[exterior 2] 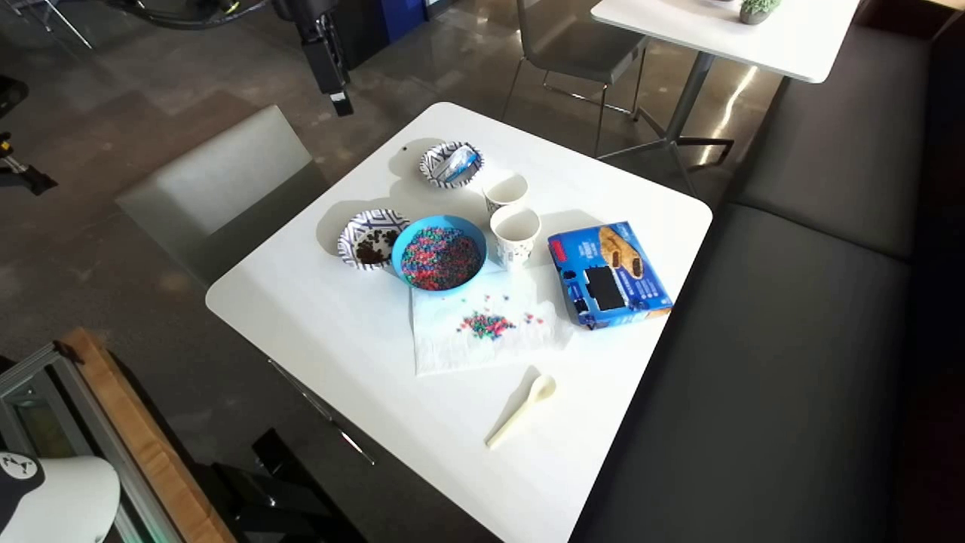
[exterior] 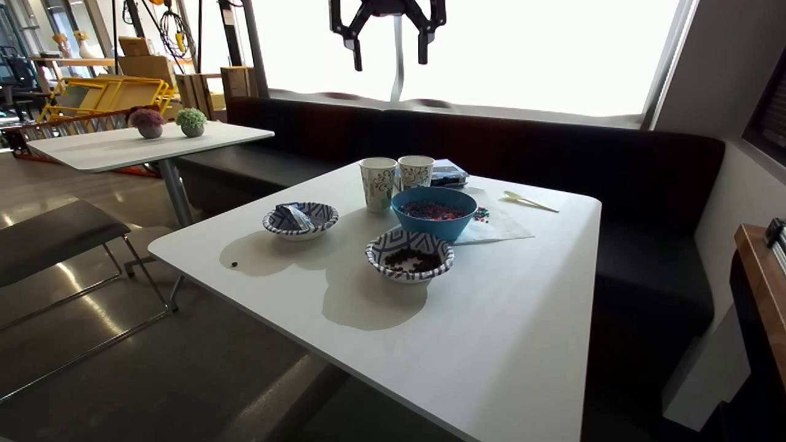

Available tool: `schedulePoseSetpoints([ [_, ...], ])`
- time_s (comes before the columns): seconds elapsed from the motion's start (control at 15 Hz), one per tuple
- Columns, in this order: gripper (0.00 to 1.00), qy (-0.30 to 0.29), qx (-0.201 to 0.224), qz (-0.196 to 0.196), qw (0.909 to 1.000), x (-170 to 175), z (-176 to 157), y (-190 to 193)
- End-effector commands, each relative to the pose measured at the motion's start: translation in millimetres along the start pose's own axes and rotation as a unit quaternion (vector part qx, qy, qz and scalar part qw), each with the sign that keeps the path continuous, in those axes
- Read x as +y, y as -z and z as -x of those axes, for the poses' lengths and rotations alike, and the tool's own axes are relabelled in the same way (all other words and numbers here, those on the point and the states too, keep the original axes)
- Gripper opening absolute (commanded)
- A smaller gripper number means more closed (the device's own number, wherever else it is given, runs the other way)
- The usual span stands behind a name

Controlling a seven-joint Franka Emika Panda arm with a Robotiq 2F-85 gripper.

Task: Move the blue bowl to the left

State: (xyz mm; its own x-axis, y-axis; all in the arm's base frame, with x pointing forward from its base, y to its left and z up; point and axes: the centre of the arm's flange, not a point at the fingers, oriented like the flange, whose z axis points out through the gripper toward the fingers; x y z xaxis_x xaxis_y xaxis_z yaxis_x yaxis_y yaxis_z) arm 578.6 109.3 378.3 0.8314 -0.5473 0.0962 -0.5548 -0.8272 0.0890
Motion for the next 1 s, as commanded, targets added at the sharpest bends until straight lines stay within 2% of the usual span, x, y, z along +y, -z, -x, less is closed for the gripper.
schedulePoseSetpoints([
  [0.0,1.00,0.000,-0.005,0.010,0.9999,-29.8,-21.6,-30.8],
  [0.27,1.00,-0.007,-0.007,0.011,0.9999,-38.1,-36.1,-63.9],
  [0.4,1.00,-0.007,-0.004,0.000,1.0000,-38.8,-45.5,-77.4],
  [0.47,1.00,-0.030,-0.013,-0.010,0.9994,-40.2,-48.5,-77.1],
  [0.53,1.00,-0.011,-0.010,0.004,0.9999,-29.3,-38.0,-70.2],
  [0.93,1.00,-0.020,-0.010,-0.003,0.9998,-33.2,-47.3,-73.9],
])
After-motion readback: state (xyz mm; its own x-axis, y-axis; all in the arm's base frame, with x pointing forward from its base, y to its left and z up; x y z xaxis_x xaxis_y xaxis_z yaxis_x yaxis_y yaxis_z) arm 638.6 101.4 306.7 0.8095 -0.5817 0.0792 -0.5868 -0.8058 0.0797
